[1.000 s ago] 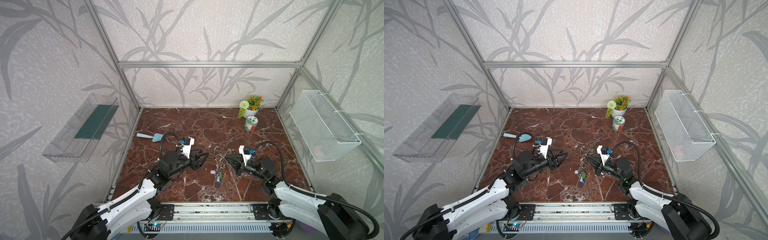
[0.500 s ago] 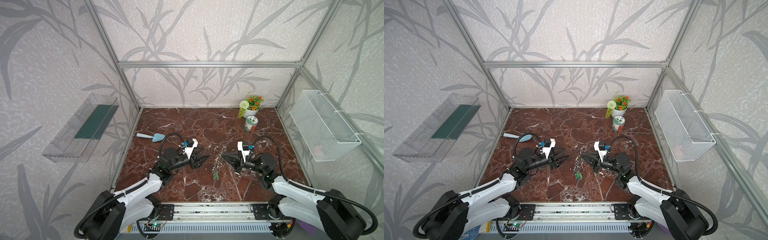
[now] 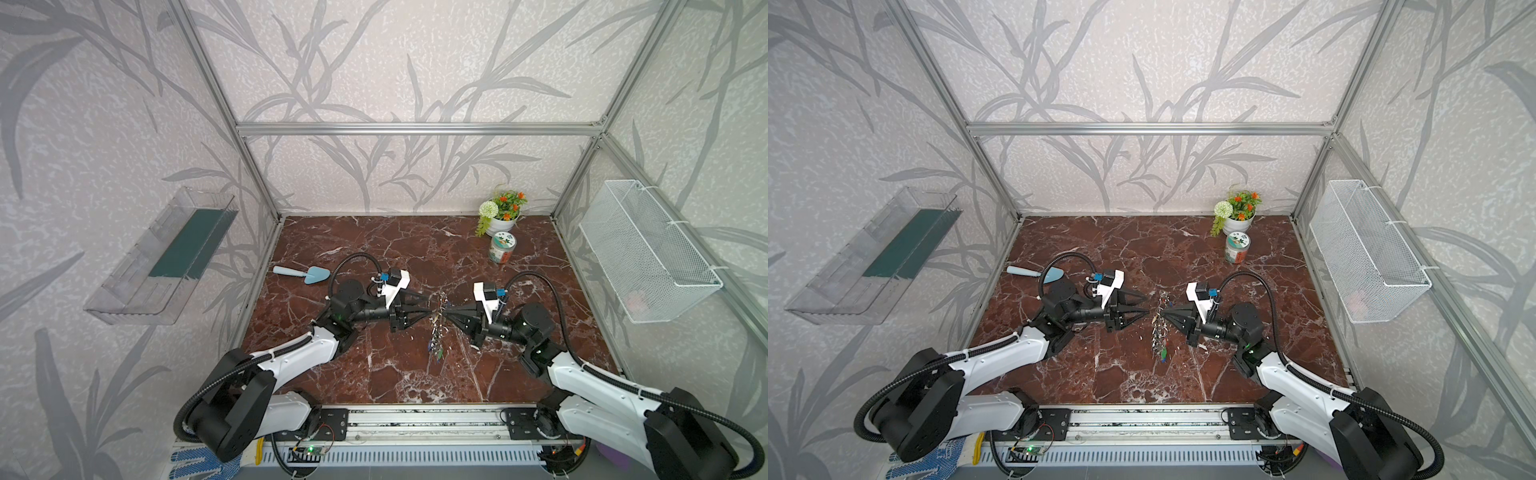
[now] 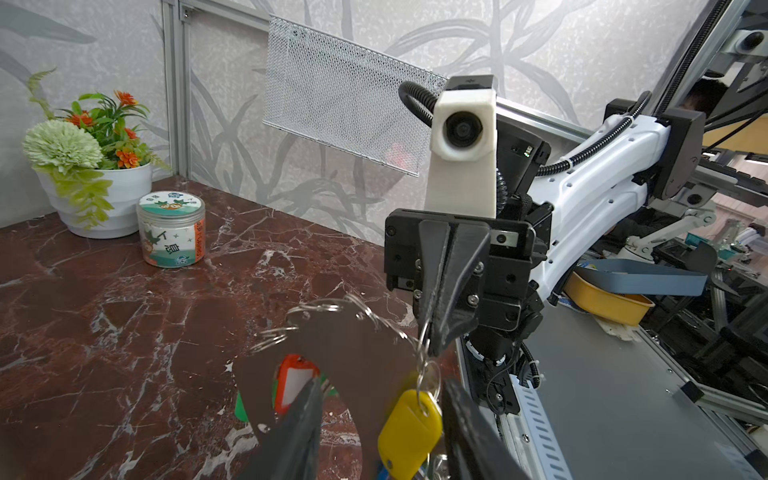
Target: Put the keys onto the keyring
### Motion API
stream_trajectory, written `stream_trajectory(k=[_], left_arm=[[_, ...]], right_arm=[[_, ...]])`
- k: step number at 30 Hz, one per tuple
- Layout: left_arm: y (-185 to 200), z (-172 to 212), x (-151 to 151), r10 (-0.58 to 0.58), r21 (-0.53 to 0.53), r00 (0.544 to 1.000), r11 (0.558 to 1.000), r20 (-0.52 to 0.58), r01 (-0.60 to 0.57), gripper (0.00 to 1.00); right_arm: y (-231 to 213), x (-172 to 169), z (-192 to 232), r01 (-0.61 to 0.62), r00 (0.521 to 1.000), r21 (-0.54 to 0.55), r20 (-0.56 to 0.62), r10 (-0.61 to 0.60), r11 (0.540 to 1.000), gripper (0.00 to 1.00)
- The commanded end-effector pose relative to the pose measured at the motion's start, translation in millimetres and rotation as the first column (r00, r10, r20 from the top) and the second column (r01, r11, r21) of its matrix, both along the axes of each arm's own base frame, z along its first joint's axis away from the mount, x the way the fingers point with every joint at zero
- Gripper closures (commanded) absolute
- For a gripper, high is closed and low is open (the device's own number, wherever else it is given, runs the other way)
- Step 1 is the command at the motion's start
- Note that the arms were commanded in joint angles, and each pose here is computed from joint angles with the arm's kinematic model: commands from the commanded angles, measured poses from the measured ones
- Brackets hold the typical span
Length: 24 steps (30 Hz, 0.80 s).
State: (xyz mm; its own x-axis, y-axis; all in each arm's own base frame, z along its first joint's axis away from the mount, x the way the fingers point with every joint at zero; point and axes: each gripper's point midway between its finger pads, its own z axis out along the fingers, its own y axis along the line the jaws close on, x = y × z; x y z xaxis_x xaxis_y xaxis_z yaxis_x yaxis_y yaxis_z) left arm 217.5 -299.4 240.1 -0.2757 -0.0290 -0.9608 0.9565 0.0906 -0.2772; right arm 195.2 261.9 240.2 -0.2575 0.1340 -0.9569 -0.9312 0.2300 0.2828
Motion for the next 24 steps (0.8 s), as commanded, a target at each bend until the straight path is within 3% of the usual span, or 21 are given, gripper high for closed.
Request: stream_trajectory(k=[1,9,20,24], left_arm=[[-7,21,-9,-0.068,-0.046,0.997,0.997,0.043,0.069,0.54],[-20,14,-18,-0.112,-0.006,0.993,0.994,0.045,0.112,0.57],[-22,7,-17,-0.09,0.006,0.995,0.996,0.044,0.089,0.68],[-22,5,-17,-0.09,0.015,0.995,0.996,0.042,0.089,0.76]], right_arm=[[-1,-2,29,-0.011,0.997,0.056,0.082,0.006,0.998,1.0],[1,0,29,-0.014,0.997,0.061,0.078,0.01,0.998,1.0],[0,-1,30,-0.012,0.997,0.061,0.077,0.007,0.998,1.0],[0,-2,30,-0.01,0.997,0.06,0.078,0.006,0.998,1.0]])
